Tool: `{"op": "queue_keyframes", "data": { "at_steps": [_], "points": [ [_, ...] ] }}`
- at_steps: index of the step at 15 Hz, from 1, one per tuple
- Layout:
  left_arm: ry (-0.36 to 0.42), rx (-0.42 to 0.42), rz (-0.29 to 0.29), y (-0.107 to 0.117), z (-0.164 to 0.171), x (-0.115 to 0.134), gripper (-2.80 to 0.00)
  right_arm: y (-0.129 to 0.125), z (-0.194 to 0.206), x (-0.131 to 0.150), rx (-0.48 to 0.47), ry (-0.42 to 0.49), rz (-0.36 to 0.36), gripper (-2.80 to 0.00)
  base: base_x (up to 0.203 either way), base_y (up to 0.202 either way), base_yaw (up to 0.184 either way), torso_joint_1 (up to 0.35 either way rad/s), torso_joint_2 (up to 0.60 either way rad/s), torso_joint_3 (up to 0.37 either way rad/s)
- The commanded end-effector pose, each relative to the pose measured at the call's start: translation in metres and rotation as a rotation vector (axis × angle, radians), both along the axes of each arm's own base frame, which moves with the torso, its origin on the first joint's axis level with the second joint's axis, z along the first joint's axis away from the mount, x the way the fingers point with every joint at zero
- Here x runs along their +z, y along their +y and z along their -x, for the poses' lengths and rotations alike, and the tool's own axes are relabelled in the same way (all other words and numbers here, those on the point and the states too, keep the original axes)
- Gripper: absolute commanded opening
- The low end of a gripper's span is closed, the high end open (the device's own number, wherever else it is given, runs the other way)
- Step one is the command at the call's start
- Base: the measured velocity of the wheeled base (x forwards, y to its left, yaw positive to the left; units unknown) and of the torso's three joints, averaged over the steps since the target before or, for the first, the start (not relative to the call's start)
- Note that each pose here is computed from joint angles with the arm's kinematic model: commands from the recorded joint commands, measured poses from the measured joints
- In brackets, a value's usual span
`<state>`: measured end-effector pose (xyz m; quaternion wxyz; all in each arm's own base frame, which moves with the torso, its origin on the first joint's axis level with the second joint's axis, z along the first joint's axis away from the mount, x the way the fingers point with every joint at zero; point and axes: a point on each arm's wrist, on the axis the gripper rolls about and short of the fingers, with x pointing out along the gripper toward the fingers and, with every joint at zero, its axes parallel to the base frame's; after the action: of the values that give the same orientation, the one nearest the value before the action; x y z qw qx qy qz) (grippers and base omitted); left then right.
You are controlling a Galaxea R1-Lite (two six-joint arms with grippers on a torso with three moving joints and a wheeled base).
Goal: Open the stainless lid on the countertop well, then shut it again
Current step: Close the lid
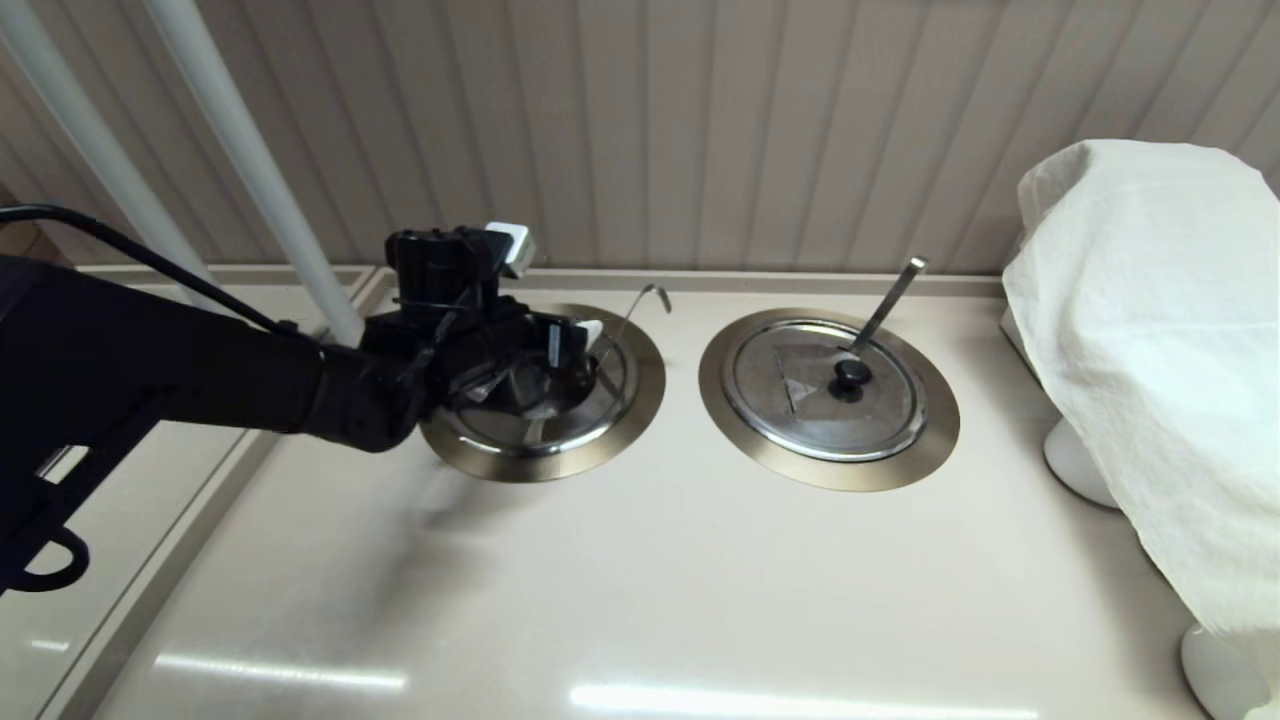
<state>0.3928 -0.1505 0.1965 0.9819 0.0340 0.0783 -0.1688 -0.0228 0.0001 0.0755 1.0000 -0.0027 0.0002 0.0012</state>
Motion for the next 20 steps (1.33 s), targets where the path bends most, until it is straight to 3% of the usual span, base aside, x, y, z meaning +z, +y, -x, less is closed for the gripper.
{"op": "queue_keyframes", "data": {
  "at_steps": [1,2,4,6,7,9,10,13,16,20],
  "points": [
    [-0.020,0.057,0.013,0.031,0.014,0.013,0.00,0.000,0.000,0.000,0.001,0.000,0.001,0.00,0.000,0.000,0.000,0.000,0.00,0.000],
    [-0.040,0.107,0.033,0.052,0.018,0.019,0.00,0.000,0.000,0.000,0.001,0.000,0.001,0.00,0.000,0.000,0.000,0.000,0.00,0.000],
    [-0.088,0.219,0.133,0.097,0.022,0.034,0.00,0.000,0.000,0.000,0.001,0.000,0.001,0.00,0.000,0.000,0.000,0.000,0.00,0.000],
    [-0.063,0.264,0.220,0.132,0.031,0.047,0.00,0.000,0.000,0.000,0.001,0.000,0.001,0.00,0.000,0.000,0.000,0.000,0.00,0.000],
    [0.008,0.260,0.276,0.138,0.039,0.048,0.00,0.000,0.000,0.000,0.001,0.000,0.001,0.00,0.000,0.000,0.000,0.000,0.00,0.000],
    [0.081,0.221,0.457,0.139,0.043,0.055,0.00,0.000,0.000,0.000,0.001,0.000,0.001,0.00,0.000,0.000,0.000,0.000,0.00,0.000],
    [0.129,0.221,0.503,0.140,0.043,0.054,0.00,0.000,0.000,0.000,0.001,0.000,0.001,0.00,0.000,0.000,0.000,0.000,0.00,0.000],
    [0.239,0.215,0.559,0.137,0.029,0.033,0.00,0.000,0.000,0.000,0.001,0.000,0.001,0.00,0.000,0.000,0.000,0.000,0.00,0.000],
    [0.316,0.223,0.560,0.137,0.005,0.001,0.00,0.000,0.000,0.000,0.001,0.000,0.001,0.00,0.000,0.000,0.000,0.000,0.00,0.000],
    [0.232,0.194,0.566,0.134,-0.011,-0.021,0.00,0.000,0.000,0.000,0.001,0.000,0.001,0.00,0.000,0.000,0.000,0.000,0.00,0.000]
  ]
}}
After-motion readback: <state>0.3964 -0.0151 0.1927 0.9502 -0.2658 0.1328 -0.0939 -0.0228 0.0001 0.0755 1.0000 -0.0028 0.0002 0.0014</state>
